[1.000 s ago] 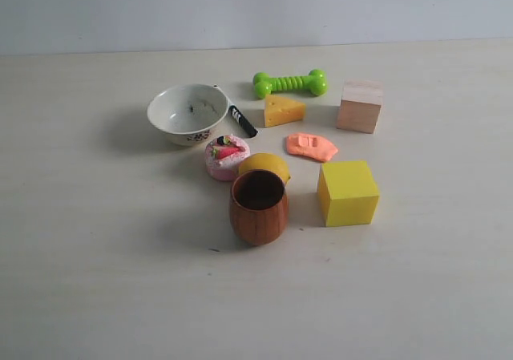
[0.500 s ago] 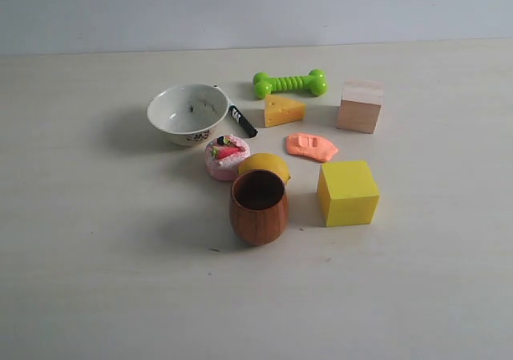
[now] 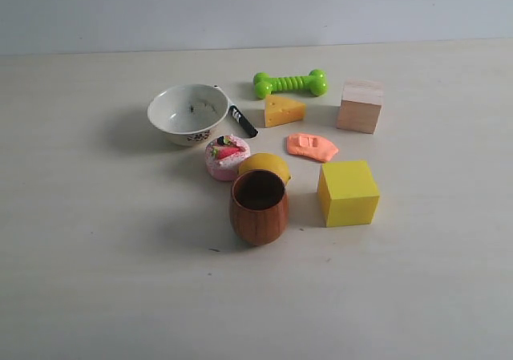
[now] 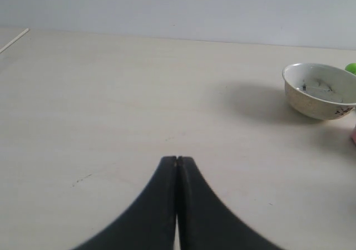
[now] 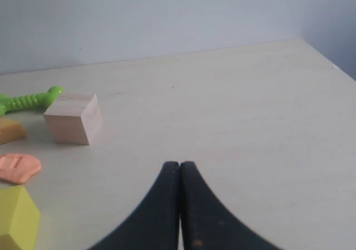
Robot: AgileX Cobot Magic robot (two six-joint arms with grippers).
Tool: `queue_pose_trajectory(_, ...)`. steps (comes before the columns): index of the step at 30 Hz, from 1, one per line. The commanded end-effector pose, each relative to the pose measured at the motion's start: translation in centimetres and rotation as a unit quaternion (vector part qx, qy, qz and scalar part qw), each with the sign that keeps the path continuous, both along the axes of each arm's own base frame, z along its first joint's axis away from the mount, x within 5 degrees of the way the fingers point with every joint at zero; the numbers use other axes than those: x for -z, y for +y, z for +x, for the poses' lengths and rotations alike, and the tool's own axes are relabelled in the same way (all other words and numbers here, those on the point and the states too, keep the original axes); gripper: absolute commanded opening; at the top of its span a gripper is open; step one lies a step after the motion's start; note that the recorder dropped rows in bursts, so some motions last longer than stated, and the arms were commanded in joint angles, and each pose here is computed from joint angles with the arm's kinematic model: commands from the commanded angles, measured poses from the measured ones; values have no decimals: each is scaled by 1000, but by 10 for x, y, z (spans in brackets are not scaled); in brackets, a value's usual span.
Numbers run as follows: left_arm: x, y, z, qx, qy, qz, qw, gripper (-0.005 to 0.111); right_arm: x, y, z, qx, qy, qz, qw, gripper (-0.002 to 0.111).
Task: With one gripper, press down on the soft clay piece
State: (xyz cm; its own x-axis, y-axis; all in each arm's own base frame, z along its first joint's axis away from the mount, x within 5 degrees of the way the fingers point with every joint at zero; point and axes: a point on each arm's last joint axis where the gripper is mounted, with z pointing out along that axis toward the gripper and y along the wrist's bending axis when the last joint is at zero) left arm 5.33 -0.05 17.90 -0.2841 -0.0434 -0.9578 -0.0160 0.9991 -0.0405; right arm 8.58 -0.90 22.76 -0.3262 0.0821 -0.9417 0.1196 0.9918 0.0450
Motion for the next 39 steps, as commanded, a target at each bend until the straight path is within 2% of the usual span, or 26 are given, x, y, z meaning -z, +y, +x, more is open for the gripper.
queue_pose_trajectory(1, -2, 0, 0, 1, -11, -6, 1000, 0, 10, 0, -11, 1, -32, -17, 999, 0)
queue_pose_trajectory(15, -2, 0, 0, 1, -11, -6, 1000, 0, 39, 1, -26, 2, -61, -18, 998, 0)
queue_pose_trajectory(39, -2, 0, 0, 1, -11, -6, 1000, 0, 43, 1, -31, -3, -44, -46, 998, 0)
